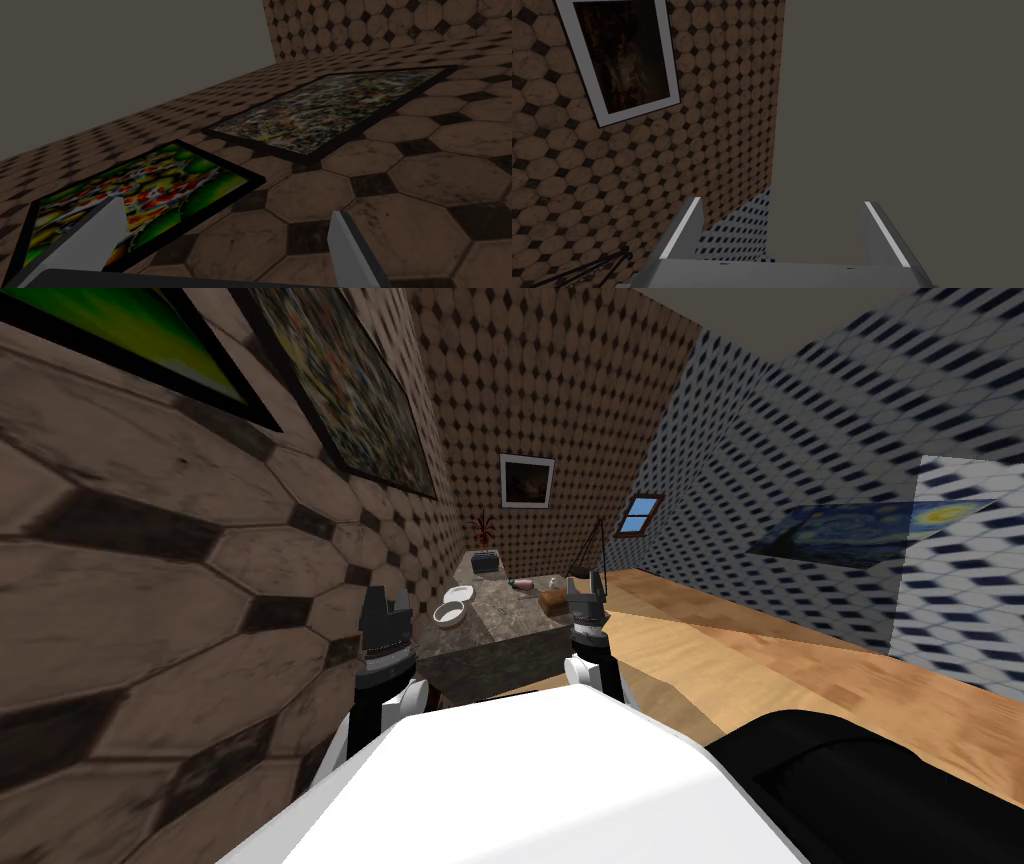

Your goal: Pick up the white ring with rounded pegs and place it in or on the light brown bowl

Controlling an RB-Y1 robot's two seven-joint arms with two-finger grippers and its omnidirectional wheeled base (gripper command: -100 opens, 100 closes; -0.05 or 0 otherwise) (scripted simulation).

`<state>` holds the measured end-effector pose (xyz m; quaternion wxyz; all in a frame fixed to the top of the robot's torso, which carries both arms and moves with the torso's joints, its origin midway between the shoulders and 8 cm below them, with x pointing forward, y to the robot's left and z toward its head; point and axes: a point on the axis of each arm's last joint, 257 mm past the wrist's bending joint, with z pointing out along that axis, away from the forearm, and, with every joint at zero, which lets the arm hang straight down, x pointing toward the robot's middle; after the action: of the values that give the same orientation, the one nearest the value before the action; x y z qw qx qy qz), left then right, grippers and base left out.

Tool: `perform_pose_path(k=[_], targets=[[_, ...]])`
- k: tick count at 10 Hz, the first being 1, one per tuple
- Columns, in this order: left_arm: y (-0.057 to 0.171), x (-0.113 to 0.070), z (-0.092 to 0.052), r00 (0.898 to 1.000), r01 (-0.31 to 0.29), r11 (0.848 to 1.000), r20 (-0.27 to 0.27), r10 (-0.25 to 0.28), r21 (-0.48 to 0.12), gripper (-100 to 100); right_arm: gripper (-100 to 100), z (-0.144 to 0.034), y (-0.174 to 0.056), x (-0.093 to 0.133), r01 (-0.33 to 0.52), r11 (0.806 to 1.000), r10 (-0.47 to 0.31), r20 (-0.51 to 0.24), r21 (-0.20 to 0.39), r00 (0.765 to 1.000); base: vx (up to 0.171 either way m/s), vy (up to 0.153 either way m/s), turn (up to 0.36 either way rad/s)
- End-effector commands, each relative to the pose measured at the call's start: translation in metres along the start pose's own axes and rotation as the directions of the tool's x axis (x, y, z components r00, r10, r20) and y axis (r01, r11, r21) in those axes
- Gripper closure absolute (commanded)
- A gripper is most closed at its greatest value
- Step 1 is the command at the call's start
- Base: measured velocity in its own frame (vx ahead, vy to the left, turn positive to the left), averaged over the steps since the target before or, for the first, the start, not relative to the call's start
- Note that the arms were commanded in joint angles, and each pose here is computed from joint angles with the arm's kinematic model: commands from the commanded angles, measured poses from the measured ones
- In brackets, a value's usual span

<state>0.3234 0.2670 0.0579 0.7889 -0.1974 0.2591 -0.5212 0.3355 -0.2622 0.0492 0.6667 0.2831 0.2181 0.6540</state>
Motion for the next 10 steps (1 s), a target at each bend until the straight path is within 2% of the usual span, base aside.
perform_pose_path(k=[1, 3, 4, 6, 7, 10], targets=[[0.006, 0.007, -0.001, 0.999, -0.004, 1.0, -0.05, 0.004, -0.007, -100, 0, 0.0, 0.0, 0.0, 0.0, 1.0, 0.0, 0.0, 0.0, 1.0, -0.005, -0.019, -0.018], [0.02, 0.018, -0.004, 0.993, -0.005, 0.999, -0.115, 0.001, -0.038, -100, 0, 0.0, 0.0, 0.0, 0.0, 1.0, 0.0, 0.0, 0.0, 1.0, -0.015, -0.054, -0.024], [0.02, 0.019, -0.005, 0.992, -0.008, 0.999, -0.125, 0.004, -0.035, -100, 0, 0.0, 0.0, 0.0, 0.0, 1.0, 0.0, 0.0, 0.0, 1.0, -0.017, -0.048, -0.007], [0.042, 0.031, -0.011, 0.98, -0.013, 0.996, -0.197, -0.004, -0.087, -100, 0, 0.0, 0.0, 0.0, 0.0, 1.0, 0.0, 0.0, 0.0, 1.0, -0.017, -0.053, -0.034], [0.042, 0.032, -0.011, 0.979, -0.016, 0.996, -0.204, -0.002, -0.085, -100, 0, 0.0, 0.0, 0.0, 0.0, 1.0, 0.0, 0.0, 0.0, 1.0, -0.017, -0.054, -0.013], [0.086, 0.048, -0.026, 0.951, -0.039, 0.981, -0.308, -0.021, -0.188, -100, 0, 0.0, 0.0, 0.0, 0.0, 1.0, 0.0, 0.0, 0.0, 1.0, -0.027, -0.085, -0.049]])
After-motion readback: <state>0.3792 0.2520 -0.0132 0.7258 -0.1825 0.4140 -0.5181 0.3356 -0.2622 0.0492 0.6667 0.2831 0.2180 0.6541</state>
